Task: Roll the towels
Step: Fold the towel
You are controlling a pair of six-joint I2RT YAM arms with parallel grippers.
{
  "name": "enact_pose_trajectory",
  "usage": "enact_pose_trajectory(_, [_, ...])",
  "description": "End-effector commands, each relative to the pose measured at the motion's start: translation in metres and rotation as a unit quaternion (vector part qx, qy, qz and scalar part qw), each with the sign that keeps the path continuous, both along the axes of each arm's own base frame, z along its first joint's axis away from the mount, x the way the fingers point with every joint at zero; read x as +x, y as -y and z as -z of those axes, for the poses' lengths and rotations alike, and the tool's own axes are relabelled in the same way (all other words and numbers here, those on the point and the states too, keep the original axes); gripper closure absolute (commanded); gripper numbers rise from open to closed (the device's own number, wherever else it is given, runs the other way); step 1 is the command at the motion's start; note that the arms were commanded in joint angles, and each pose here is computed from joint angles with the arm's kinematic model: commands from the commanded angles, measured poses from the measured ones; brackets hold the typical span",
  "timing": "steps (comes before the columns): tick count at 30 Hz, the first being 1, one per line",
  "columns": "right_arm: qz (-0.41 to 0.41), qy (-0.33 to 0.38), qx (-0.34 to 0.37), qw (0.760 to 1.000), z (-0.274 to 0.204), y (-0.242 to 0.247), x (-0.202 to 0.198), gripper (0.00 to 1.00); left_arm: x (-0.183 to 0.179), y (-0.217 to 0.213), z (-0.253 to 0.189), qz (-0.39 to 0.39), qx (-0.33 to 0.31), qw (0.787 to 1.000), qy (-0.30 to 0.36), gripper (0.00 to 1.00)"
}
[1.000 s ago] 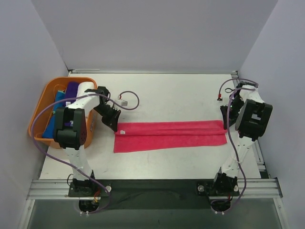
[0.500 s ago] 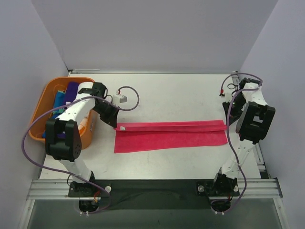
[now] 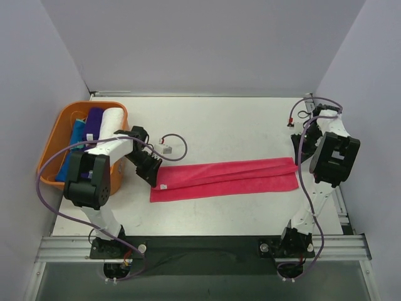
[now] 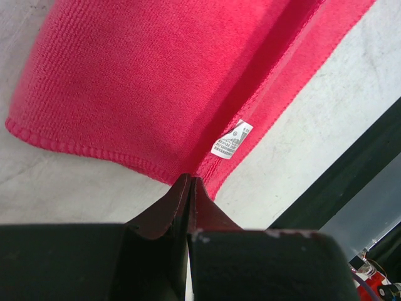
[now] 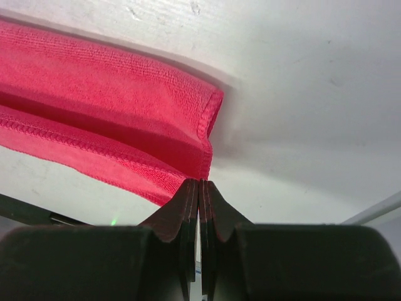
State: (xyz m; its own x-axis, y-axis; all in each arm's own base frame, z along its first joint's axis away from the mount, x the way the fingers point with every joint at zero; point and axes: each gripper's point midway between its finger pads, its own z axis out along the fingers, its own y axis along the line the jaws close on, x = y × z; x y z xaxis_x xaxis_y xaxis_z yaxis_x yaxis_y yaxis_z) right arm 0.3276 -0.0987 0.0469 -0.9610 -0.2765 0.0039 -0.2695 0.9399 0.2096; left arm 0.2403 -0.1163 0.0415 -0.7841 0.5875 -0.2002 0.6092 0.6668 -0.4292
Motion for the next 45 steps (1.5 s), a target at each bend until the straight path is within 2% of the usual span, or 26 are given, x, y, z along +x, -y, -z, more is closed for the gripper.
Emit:
enact_pose_trajectory(1, [-0.009, -0.013, 0.004, 1.000, 0.003, -0.003, -0.004, 1.00, 0.014, 0.002, 0.009, -0.010, 0.002, 1.000, 0.016, 1.00])
enact_pose_trajectory(8, [-0.028, -0.008, 0.003, 1.000, -0.008, -0.004, -0.015, 1.00, 0.022, 0.004, 0.003, -0.011, 0.002, 1.000, 0.029, 1.00])
enact_pose_trajectory(15, [-0.041, 0.020, 0.011, 0.999, -0.029, -0.007, -0.018, 1.00, 0.026, 0.004, -0.022, -0.004, -0.005, 0.998, 0.060, 1.00])
enact_pose_trajectory(30, [-0.076, -0.028, 0.034, 0.996, -0.002, -0.011, -0.053, 1.00, 0.014, 0.001, -0.013, 0.005, -0.002, 0.999, 0.043, 1.00])
enact_pose_trajectory(39, [-0.067, -0.019, 0.019, 0.997, 0.002, 0.004, -0.049, 1.00, 0.018, -0.003, -0.011, 0.003, 0.004, 0.998, 0.057, 1.00])
enact_pose_trajectory(45, [-0.059, 0.012, 0.011, 0.998, -0.016, 0.010, -0.040, 1.00, 0.032, 0.000, -0.039, 0.003, -0.012, 0.995, 0.096, 1.00])
